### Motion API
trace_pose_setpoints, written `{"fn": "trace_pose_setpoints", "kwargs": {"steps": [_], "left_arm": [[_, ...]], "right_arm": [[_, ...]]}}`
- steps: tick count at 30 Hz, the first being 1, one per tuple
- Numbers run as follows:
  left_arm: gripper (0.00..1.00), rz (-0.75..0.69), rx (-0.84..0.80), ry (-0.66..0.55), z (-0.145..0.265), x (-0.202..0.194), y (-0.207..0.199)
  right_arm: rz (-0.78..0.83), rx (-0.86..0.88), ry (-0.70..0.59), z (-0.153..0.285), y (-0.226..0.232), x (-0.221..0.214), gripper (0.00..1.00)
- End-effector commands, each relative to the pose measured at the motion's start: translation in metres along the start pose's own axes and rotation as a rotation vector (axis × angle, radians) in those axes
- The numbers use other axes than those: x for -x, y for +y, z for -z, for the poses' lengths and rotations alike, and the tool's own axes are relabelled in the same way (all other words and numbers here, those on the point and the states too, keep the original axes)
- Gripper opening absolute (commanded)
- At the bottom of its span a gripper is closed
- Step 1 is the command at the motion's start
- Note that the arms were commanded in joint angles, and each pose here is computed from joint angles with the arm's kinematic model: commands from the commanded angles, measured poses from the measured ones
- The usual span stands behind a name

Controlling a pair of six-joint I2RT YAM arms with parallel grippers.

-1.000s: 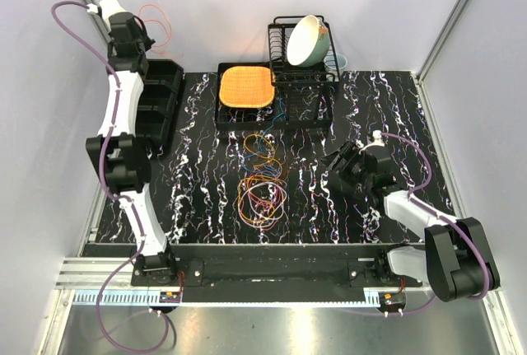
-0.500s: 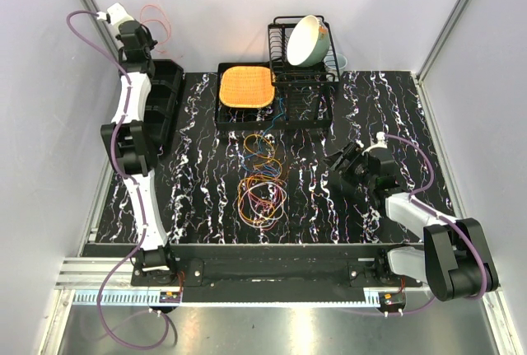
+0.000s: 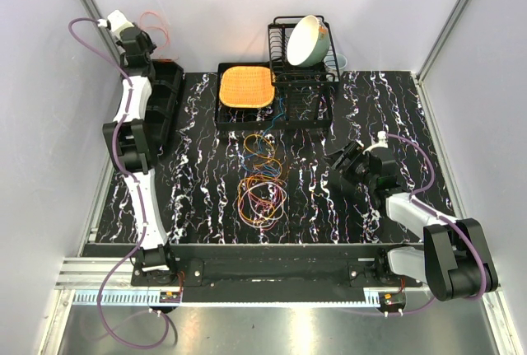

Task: Untangle the cables

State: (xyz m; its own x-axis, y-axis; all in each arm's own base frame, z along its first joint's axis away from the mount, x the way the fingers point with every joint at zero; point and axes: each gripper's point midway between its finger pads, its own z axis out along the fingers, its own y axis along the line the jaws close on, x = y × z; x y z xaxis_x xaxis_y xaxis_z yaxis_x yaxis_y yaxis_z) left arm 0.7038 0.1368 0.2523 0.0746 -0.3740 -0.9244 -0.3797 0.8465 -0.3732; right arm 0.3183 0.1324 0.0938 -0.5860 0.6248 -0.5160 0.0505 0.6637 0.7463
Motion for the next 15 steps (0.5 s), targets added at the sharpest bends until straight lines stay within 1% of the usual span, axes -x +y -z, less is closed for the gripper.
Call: {"fn": "trace_pose_setpoints", "kwargs": {"steps": [1, 2, 6, 15], "left_arm": [[0.82, 0.051, 0.025, -0.138, -0.002, 0.044, 0.003], [0.99, 0.053, 0.022, -0.137, -0.001, 0.044, 0.001], [0.99, 0.036, -0.042, -0.130, 0.000, 0.049, -0.011], [0.99, 0.058, -0.035, -0.112, 0.017, 0.064, -0.016]], "right_arm": [[0.002, 0.036, -0.025, 0.001, 0.007, 0.008, 0.82], [0.004, 0.041, -0.025, 0.001, 0.009, 0.008, 0.82], [0.001, 0.038, -0.027, 0.001, 0.008, 0.008, 0.82], [-0.002, 0.039, -0.031, 0.002, 0.007, 0.008, 0.82]]}}
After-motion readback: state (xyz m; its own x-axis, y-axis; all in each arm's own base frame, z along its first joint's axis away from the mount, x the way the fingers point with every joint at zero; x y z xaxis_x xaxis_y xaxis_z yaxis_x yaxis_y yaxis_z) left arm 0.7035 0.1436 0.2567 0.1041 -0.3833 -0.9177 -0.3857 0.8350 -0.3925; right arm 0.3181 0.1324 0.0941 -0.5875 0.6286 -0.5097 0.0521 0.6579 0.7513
